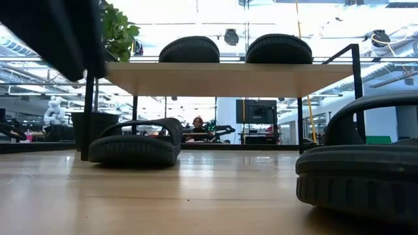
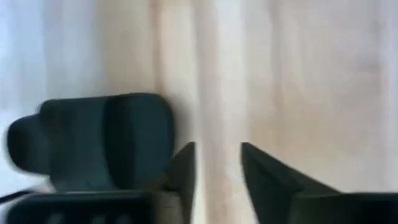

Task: Pick and place slides into the shelf
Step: Put the black slide under the shelf

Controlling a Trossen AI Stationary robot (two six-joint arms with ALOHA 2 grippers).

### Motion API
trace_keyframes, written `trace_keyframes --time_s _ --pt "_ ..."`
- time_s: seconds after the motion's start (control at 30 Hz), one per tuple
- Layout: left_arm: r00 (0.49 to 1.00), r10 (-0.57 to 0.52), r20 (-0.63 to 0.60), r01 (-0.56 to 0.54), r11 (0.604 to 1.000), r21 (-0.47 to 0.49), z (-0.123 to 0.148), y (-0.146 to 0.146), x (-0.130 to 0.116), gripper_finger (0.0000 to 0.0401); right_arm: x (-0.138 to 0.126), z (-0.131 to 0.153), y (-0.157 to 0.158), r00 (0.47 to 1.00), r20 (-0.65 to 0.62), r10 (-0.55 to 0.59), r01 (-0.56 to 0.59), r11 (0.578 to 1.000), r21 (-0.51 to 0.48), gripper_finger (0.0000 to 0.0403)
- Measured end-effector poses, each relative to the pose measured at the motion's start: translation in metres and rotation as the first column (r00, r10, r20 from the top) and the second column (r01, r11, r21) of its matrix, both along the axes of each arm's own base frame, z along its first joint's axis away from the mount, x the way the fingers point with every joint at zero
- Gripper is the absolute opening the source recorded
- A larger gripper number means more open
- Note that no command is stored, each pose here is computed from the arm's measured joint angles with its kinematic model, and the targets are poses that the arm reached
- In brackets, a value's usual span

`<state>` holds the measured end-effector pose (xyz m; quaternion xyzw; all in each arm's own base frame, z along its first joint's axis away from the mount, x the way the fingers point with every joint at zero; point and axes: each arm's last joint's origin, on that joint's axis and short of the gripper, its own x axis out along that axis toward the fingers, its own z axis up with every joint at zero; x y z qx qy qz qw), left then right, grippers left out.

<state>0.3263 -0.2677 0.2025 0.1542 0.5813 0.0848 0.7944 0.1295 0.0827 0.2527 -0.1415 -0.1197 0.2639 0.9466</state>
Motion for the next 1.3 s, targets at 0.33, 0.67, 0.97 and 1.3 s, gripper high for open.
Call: trace_keyframes --time_s 0.33,0.67,0.97,1.3 --pt "0.999 -0.004 -0.037 0.005 1.0 0.018 -0.034 0.007 -0.006 0.0004 0.0 0.0 0.0 1.0 -0.003 0.001 -0.001 1.0 0.005 0.0" --pt "0.997 -0.012 -0.082 0.016 0.999 0.051 -0.063 0.034 0.002 0.0 0.0 0.0 0.0 1.0 -0.001 0.0 0.0 1.0 0.001 0.0" --pt "0.98 -0.082 -0.183 0.086 0.996 0.016 -0.069 0.054 0.01 0.0 0.0 0.0 0.0 1.0 0.016 -0.006 0.006 1.0 -0.025 0.0" --pt "0.968 -0.105 -0.228 0.104 0.994 -0.016 -0.068 0.071 0.02 0.0 0.0 0.0 -0.001 0.999 0.034 -0.015 0.017 0.998 -0.053 0.0"
